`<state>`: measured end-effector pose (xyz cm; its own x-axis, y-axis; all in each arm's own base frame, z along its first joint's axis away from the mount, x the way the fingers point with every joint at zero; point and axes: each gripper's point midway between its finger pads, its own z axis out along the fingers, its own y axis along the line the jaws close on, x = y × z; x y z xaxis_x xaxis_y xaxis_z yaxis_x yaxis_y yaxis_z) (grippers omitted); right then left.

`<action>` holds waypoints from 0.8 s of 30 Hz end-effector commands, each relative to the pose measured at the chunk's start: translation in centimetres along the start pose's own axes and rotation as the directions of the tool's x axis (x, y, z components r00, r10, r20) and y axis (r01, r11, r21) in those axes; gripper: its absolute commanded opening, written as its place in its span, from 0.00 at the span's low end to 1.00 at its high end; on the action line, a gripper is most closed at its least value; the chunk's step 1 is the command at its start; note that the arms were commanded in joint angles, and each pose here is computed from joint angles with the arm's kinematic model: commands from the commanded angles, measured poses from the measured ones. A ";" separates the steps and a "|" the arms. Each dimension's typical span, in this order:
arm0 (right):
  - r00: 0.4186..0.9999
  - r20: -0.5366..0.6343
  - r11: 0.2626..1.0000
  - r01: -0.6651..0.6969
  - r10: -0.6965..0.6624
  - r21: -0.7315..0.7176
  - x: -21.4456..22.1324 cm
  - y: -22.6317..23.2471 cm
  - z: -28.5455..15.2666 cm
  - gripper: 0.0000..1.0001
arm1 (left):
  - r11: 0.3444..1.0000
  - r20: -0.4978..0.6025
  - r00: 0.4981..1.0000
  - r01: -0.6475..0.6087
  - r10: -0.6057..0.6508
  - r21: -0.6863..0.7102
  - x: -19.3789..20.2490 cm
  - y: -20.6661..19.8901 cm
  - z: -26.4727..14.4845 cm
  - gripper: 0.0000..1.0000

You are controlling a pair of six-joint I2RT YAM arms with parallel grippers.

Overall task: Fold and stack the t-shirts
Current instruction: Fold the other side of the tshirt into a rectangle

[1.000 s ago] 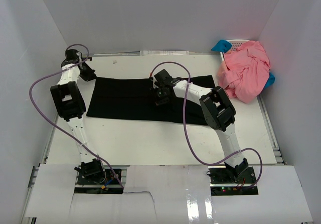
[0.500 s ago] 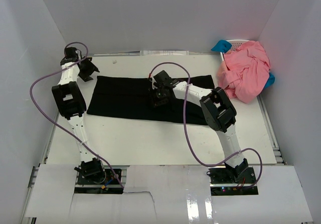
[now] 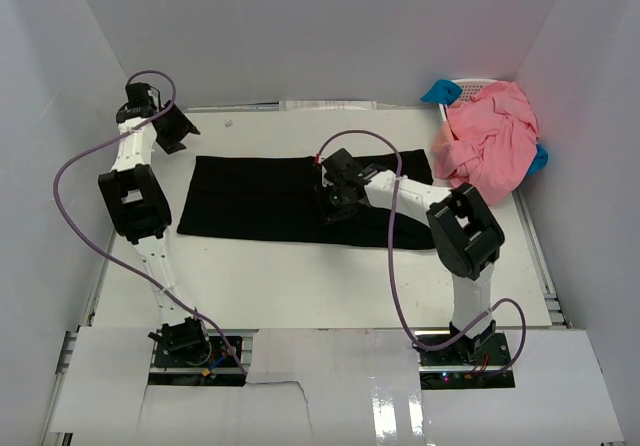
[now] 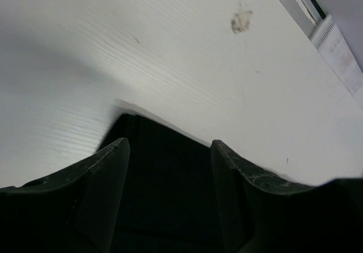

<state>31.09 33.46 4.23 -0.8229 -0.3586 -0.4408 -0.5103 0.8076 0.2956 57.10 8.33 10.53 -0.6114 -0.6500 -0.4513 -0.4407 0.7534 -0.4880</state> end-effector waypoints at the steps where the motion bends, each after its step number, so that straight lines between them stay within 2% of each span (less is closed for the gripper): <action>1: 0.996 0.091 1.000 -0.013 0.010 0.028 -1.1 0.1 -4.5 0.36 | 0.980 0.034 0.990 -0.141 0.137 0.138 1.1 -6.9 -4.8 0.70; 4: 0.994 0.101 0.998 -0.034 0.029 0.046 0.1 -0.3 -6.1 0.36 | 0.957 -0.002 0.978 -0.204 0.209 0.204 3.8 -9.6 -4.4 0.70; 9: 0.987 0.109 0.971 -0.138 0.118 0.195 2.8 -4.8 -7.7 0.35 | 0.926 -0.084 0.951 -0.267 0.298 0.265 7.7 -11.8 -1.6 0.69; 12: 0.977 0.132 0.947 -0.199 0.170 0.254 3.4 -7.5 -8.6 0.31 | 0.928 -0.110 0.946 -0.269 0.305 0.258 8.6 -11.6 -0.3 0.68; 17: 0.971 0.113 0.914 -0.239 0.213 0.329 4.5 -10.7 -8.8 0.28 | 0.940 -0.118 0.944 -0.281 0.307 0.196 9.0 -10.1 0.7 0.67; 24: 0.963 0.076 0.897 -0.268 0.258 0.352 5.6 -12.6 -8.1 0.28 | 0.953 -0.167 0.939 -0.284 0.299 0.109 10.6 -7.3 2.0 0.67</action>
<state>30.77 18.29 5.27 -0.8987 -0.1111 -0.4243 -0.1695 0.9802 0.1023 55.87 -4.89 8.16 -0.8114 -0.3820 -0.4424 -0.1622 0.8743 -0.4574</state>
